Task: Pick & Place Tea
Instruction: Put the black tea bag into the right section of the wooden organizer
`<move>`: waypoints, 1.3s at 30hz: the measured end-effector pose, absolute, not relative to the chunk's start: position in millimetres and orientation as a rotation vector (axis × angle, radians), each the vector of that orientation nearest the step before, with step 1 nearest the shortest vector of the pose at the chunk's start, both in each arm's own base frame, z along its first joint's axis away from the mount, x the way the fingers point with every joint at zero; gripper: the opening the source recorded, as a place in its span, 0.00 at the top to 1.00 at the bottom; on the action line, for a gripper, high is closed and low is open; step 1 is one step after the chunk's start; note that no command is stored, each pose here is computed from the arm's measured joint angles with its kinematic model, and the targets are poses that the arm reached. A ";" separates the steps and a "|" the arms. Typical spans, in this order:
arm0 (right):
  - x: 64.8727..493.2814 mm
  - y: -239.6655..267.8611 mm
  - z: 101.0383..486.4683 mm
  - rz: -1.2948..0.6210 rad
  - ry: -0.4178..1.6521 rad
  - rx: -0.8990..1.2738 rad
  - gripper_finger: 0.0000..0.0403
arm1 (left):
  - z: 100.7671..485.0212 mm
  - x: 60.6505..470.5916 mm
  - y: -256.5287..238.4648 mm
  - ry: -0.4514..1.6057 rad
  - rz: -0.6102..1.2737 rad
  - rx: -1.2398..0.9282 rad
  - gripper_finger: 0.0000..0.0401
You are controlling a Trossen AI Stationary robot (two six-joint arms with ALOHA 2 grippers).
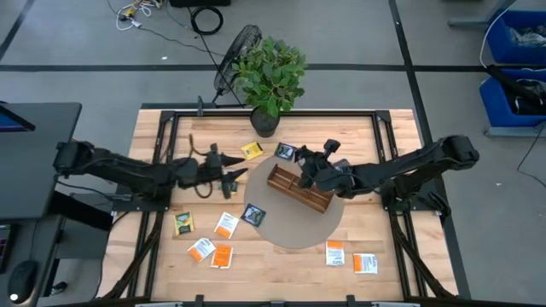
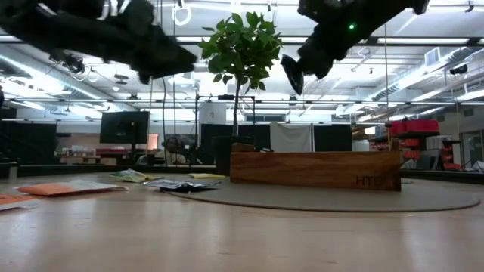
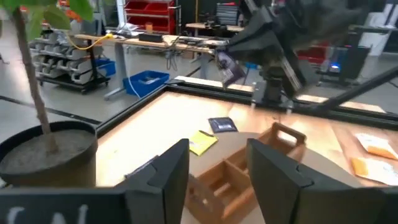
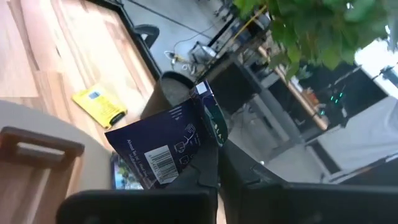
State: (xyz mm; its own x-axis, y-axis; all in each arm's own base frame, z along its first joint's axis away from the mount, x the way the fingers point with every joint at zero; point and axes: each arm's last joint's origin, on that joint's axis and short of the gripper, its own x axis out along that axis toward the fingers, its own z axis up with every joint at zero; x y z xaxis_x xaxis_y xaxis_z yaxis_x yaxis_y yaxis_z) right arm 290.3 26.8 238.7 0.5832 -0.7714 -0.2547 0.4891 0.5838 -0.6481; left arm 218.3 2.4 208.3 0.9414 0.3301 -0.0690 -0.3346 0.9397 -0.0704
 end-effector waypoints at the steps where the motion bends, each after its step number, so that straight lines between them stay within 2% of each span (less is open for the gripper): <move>1: 293.9 26.8 237.1 -0.781 0.555 -0.575 1.00 | 209.2 225.2 3.0 0.067 0.331 -0.079 0.56; 8: 311.0 29.3 231.0 -0.776 0.518 -0.662 1.00 | 209.5 269.5 10.7 0.127 0.347 -0.047 0.53; 21: 313.6 30.3 232.5 -0.732 0.488 -0.654 1.00 | 220.1 319.0 11.4 0.112 0.298 -0.019 0.53; 34: 314.4 28.3 233.7 -0.729 0.480 -0.654 1.00 | 225.0 341.9 15.4 0.104 0.253 -0.034 0.53; 39: 314.1 29.7 233.7 -0.734 0.480 -0.656 1.00 | 221.7 341.9 23.5 0.125 0.278 -0.061 0.58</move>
